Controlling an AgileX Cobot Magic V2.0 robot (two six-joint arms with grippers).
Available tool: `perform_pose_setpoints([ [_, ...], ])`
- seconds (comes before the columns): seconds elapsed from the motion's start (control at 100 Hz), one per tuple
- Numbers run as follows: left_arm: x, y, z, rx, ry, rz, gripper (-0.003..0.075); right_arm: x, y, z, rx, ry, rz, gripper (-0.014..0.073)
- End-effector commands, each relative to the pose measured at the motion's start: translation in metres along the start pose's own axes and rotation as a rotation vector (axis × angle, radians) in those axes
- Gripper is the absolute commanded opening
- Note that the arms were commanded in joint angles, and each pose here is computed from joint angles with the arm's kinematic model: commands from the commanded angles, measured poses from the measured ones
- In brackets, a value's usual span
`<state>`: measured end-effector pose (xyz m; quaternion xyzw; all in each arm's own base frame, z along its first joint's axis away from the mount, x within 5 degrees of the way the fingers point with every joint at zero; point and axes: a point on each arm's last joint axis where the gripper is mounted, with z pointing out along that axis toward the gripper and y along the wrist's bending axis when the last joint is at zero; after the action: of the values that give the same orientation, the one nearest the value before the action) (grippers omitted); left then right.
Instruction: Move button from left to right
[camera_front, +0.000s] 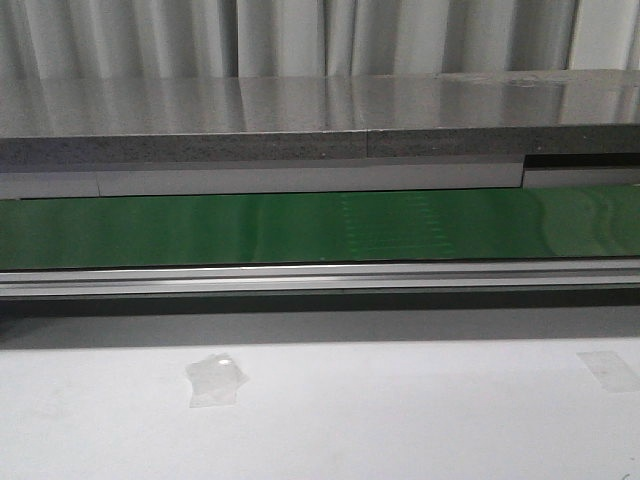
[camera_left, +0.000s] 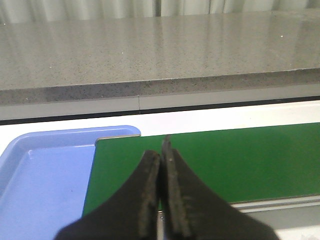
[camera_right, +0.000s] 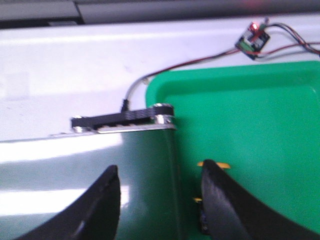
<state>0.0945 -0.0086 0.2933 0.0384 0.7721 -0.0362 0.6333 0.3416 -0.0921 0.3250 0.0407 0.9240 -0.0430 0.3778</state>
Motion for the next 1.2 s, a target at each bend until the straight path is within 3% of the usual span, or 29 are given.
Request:
perform_pose_setpoints([
  [0.0,-0.013,0.002,-0.002,-0.027,-0.066,-0.026,-0.0020,-0.022,0.013,-0.043,-0.007,-0.188,-0.014,0.0383],
  [0.23,-0.013,0.002,-0.002,-0.027,-0.066,-0.026,-0.0020,-0.015,0.050,-0.091,-0.100,-0.339,-0.036,0.0383],
  [0.47,-0.013,0.002,-0.002,-0.027,-0.066,-0.026,-0.0020,0.029,0.079,-0.126,-0.176,-0.447,-0.075,0.0383],
  [0.97,-0.013,0.002,-0.002,-0.027,-0.066,-0.026,-0.0020,0.140,0.074,-0.182,-0.182,-0.658,-0.069,0.0383],
  [1.19,-0.013,0.002,-0.002,-0.027,-0.066,-0.026,-0.0020,0.173,0.074,-0.197,-0.228,-0.647,-0.060,0.0383],
])
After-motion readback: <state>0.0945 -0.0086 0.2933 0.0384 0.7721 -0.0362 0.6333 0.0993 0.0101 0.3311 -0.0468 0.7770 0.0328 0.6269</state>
